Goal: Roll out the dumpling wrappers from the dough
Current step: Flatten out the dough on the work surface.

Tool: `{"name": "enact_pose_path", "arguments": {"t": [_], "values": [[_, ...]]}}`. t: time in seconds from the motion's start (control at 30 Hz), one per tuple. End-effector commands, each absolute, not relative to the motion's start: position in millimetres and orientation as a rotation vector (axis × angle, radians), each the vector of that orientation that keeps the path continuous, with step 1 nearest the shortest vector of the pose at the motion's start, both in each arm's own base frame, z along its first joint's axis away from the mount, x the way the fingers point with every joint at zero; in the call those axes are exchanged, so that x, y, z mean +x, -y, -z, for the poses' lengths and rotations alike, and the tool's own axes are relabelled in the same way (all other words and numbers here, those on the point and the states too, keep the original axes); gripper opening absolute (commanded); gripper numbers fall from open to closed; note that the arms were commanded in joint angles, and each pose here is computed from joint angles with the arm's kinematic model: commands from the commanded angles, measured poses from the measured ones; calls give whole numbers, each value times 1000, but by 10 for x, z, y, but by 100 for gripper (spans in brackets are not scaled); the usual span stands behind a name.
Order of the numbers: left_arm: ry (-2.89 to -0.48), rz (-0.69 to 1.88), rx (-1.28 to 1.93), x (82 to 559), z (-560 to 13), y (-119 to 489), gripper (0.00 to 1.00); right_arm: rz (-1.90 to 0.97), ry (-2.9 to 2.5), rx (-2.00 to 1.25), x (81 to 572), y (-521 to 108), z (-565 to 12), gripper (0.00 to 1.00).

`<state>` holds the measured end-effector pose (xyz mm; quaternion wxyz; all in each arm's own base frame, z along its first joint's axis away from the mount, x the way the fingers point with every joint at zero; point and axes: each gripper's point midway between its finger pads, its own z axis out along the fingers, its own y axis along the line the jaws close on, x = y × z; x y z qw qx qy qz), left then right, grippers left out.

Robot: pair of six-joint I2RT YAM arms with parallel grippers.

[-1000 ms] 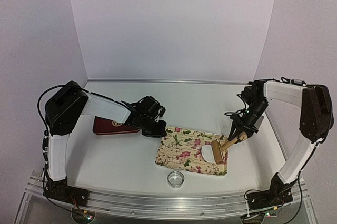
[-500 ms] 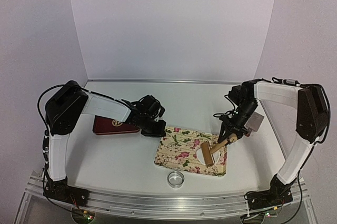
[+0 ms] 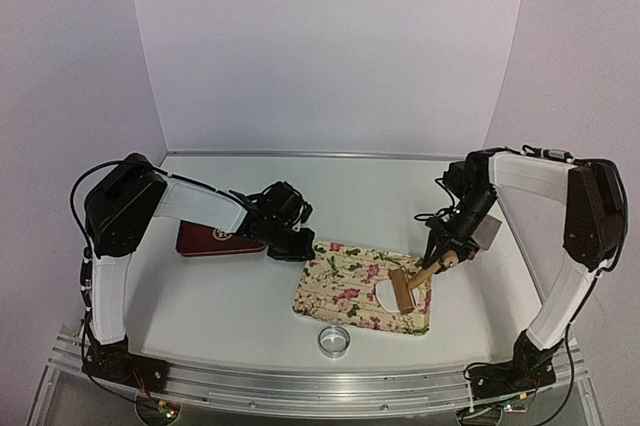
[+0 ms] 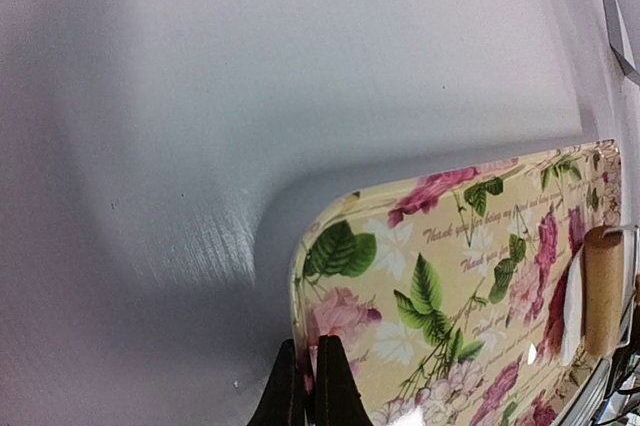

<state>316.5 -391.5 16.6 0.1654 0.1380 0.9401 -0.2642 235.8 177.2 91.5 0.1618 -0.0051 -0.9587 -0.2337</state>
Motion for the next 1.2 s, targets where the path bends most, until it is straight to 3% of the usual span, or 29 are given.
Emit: {"name": "enact_pose_path", "arguments": {"t": [0.0, 0.2, 0.77, 1.17], "values": [[-2882, 471, 394, 2932, 342, 3289, 0, 63, 2880, -52, 2440, -769, -605, 0], [-2874, 470, 399, 2968, 319, 3282, 0, 104, 2864, -68, 2402, -737, -605, 0], [-2867, 538, 411, 2921, 310, 3512, 0, 135, 2852, 3, 2369, -1457, -206, 0], [-2874, 482, 378, 2921, 305, 3246, 0, 23, 2863, -57, 2325, -724, -442, 0]]}}
